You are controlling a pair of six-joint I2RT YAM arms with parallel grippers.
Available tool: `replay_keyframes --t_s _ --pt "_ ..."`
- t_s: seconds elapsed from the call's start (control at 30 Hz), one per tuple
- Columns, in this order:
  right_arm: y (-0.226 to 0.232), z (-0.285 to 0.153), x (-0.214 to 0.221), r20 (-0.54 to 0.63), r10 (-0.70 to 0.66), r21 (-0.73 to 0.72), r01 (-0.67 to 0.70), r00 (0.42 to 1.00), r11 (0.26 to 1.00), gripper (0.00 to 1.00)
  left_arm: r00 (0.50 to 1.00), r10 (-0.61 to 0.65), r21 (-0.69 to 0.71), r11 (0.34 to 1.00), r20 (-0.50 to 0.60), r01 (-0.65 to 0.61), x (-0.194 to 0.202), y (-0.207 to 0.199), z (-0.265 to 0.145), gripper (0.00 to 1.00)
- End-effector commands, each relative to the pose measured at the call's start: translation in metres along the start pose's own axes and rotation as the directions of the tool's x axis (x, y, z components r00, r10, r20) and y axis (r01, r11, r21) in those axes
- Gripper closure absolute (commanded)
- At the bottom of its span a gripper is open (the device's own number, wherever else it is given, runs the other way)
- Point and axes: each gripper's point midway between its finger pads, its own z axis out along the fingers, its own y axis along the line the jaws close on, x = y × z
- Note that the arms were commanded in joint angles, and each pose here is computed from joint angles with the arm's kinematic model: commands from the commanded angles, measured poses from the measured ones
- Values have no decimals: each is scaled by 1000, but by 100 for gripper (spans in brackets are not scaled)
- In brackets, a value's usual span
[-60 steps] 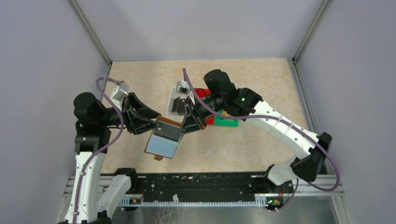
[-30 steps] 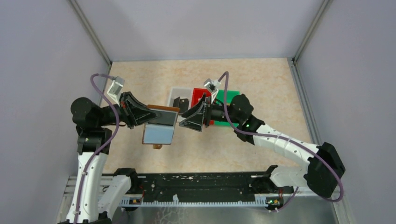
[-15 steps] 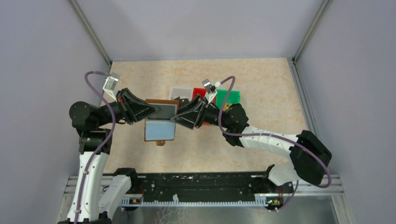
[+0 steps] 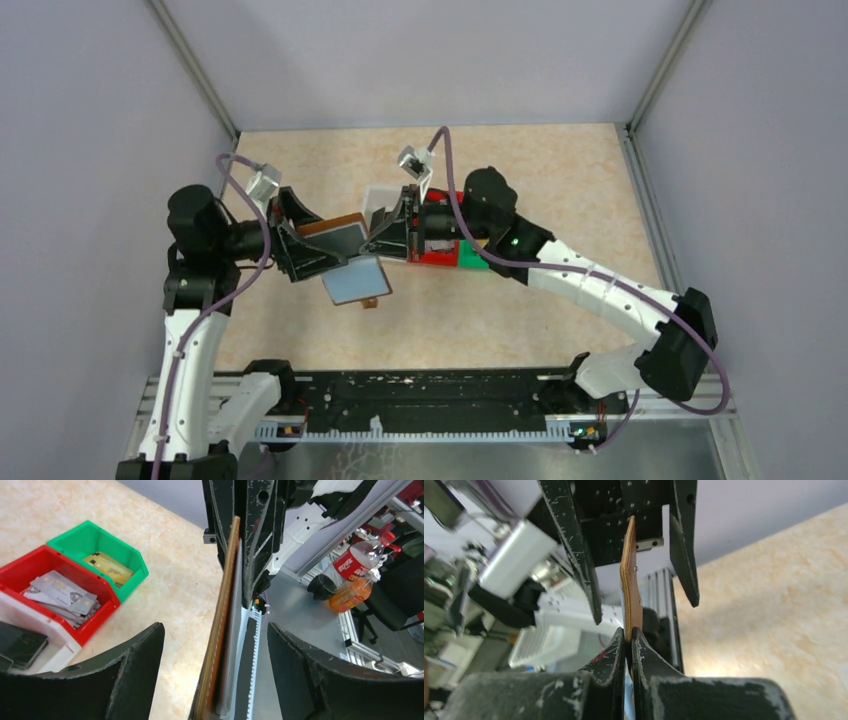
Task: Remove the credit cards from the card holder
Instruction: Remove the credit card from the card holder.
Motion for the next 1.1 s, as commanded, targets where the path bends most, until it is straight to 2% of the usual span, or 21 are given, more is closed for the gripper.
replay_keyframes --t_s 0.0,0.13,0.33,0.4,0.67,0.87,0.9,0.97,1.0,1.07 --pt "-3 -33 51 -378 -60 44 83 924 996 100 984 154 140 980 -89 -141 26 -17 -7 22" --pt "-9 -36 61 -475 -70 58 111 877 992 100 987 127 171 979 -97 -109 34 -19 -8 35" --pt "-2 -27 54 -507 -123 10 148 853 989 100 987 118 183 978 -104 -98 48 -17 -9 53" --pt "1 -23 49 -510 -142 -8 160 849 987 100 989 98 183 980 -111 -76 54 -13 -9 57" --pt "3 -16 48 -530 -182 -58 179 828 982 100 990 79 184 981 -118 -57 60 -10 -9 63" --pt "5 -13 43 -518 -222 -80 211 826 974 100 991 75 219 975 -107 -50 55 -18 -9 82" --pt "5 -11 41 -511 -227 -81 217 829 973 98 992 74 224 973 -106 -49 55 -20 -10 86" --pt "-2 -8 31 -484 -235 -30 253 843 967 84 992 57 222 975 -109 -31 55 -19 -9 94" --pt "-6 -7 24 -462 -234 10 269 855 963 83 993 41 214 977 -113 -16 54 -16 -9 97" --pt "-11 -7 6 -394 -215 77 265 894 961 71 993 8 204 979 -118 16 52 -11 -7 100"
